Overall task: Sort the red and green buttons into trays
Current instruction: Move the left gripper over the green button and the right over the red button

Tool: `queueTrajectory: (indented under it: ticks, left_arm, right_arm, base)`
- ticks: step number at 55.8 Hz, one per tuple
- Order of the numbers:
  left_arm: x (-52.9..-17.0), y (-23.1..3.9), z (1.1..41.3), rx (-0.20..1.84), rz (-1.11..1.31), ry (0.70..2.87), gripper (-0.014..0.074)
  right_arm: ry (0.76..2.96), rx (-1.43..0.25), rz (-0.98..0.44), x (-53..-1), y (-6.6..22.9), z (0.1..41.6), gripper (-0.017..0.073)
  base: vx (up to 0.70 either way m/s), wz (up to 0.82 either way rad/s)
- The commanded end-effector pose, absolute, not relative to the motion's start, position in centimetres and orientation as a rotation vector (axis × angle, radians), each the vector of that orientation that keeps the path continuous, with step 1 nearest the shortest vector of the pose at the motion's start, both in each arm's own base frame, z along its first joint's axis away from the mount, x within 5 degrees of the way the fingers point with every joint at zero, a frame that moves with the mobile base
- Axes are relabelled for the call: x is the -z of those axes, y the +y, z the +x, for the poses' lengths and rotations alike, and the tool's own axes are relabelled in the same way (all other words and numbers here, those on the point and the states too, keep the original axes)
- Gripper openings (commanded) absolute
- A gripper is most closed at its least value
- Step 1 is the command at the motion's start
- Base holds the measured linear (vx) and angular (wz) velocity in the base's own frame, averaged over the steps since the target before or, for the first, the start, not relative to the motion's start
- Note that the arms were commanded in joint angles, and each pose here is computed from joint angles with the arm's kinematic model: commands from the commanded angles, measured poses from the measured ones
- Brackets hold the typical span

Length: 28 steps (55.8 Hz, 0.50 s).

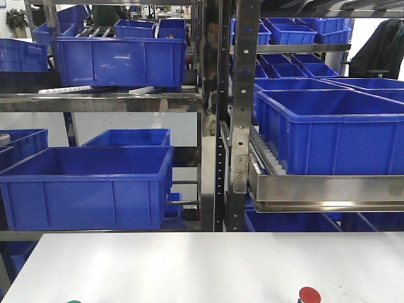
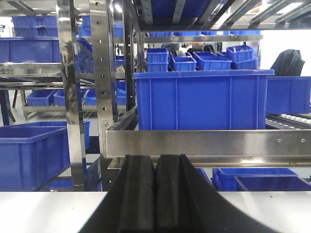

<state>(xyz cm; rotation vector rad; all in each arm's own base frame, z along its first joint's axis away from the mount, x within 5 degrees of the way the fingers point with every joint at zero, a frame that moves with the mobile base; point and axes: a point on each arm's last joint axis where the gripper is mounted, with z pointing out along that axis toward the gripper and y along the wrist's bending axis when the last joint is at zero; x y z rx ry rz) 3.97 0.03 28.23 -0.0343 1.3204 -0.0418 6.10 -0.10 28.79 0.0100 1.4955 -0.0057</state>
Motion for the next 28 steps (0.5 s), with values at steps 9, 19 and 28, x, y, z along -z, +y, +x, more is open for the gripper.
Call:
queueTrajectory:
  ticks: [9, 19, 28]
  left_arm:
    - [-32.2, 0.0, 6.2, 0.035, -0.028, 1.370, -0.0004]
    - [-30.5, 0.1, 9.1, 0.027, -0.037, 1.578, 0.0004]
    - [-30.3, 0.0, 10.3, 0.017, -0.019, 1.593, 0.0020]
  right_arm:
    - [1.565, 0.020, 0.001, -31.2, -0.1, 9.2, -0.0003]
    - [1.711, 0.022, 0.000, -29.7, -0.1, 11.7, 0.0022]
    - [1.776, 0.025, -0.010, -28.8, -0.1, 13.3, 0.0087]
  base:
    - [0.00, 0.00]
    - [0.00, 0.00]
    - [0.00, 0.00]
